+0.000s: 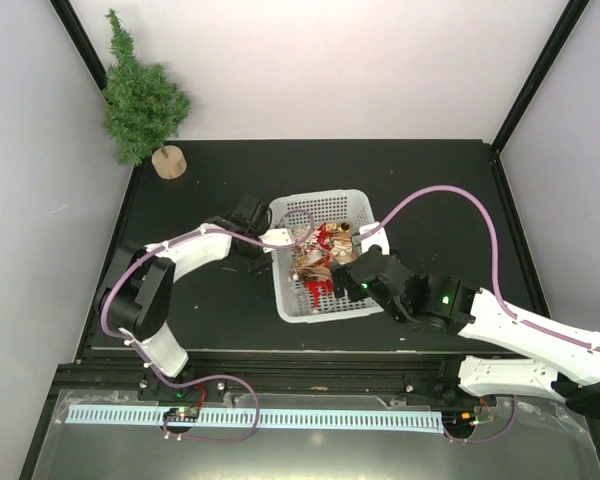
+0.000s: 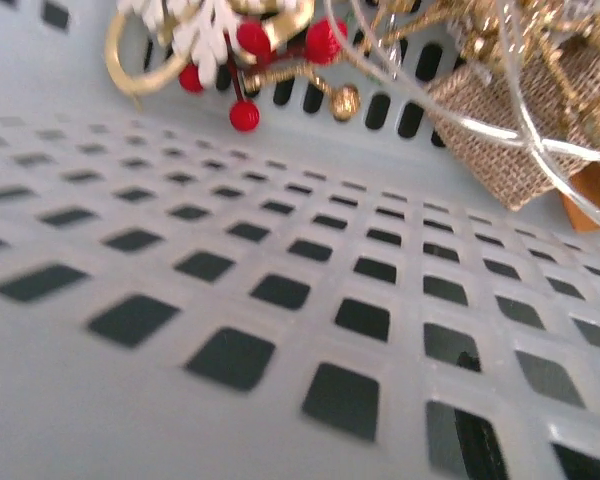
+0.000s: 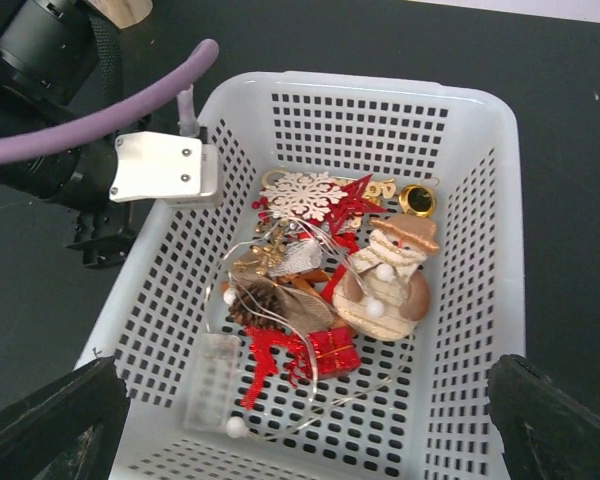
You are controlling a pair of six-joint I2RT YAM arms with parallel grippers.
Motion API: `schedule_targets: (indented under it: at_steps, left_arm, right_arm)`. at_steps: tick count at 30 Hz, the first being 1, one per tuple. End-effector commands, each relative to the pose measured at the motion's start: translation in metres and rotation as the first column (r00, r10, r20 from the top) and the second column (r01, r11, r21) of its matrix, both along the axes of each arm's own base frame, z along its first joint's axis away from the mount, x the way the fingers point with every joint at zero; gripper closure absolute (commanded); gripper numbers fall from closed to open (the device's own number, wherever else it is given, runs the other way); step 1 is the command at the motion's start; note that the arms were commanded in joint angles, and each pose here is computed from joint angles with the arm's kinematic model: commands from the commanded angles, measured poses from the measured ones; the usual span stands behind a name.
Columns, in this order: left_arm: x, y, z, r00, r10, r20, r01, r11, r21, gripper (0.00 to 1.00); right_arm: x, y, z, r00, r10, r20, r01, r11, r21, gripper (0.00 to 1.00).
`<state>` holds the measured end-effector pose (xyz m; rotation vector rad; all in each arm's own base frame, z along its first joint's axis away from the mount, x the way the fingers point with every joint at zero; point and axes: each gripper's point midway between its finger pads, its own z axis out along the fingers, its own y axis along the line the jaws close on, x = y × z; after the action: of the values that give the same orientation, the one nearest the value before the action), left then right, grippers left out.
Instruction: Decorate the small christmas tree
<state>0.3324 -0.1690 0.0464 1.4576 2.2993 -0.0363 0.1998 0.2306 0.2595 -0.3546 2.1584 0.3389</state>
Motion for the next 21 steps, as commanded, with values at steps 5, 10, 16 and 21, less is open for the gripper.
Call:
schedule_targets:
  at_steps: [5, 10, 16, 21]
  left_arm:
    - [0.017, -0.072, 0.015, 0.961, -0.224, 0.164, 0.226, 0.974, 0.004, 0.18]
    - [0.005, -0.110, 0.008, 0.928, -0.330, 0.174, 0.330, 0.944, 0.033, 0.18]
    - [-0.015, -0.145, -0.002, 0.856, -0.467, 0.220, 0.456, 0.884, 0.101, 0.17]
    - [-0.028, -0.174, 0.004, 0.789, -0.550, 0.274, 0.535, 0.834, 0.134, 0.15]
  right_arm:
    - [0.008, -0.010, -0.005, 0.999, -0.049, 0.011, 0.049, 0.998, -0.029, 0.01]
    - [0.015, -0.025, -0.001, 0.993, -0.113, 0.023, 0.113, 0.994, -0.012, 0.01]
    - [0.022, -0.062, 0.008, 0.972, -0.233, 0.036, 0.230, 0.970, 0.073, 0.01]
    - [0.031, -0.086, 0.004, 0.950, -0.311, 0.009, 0.309, 0.945, 0.104, 0.02]
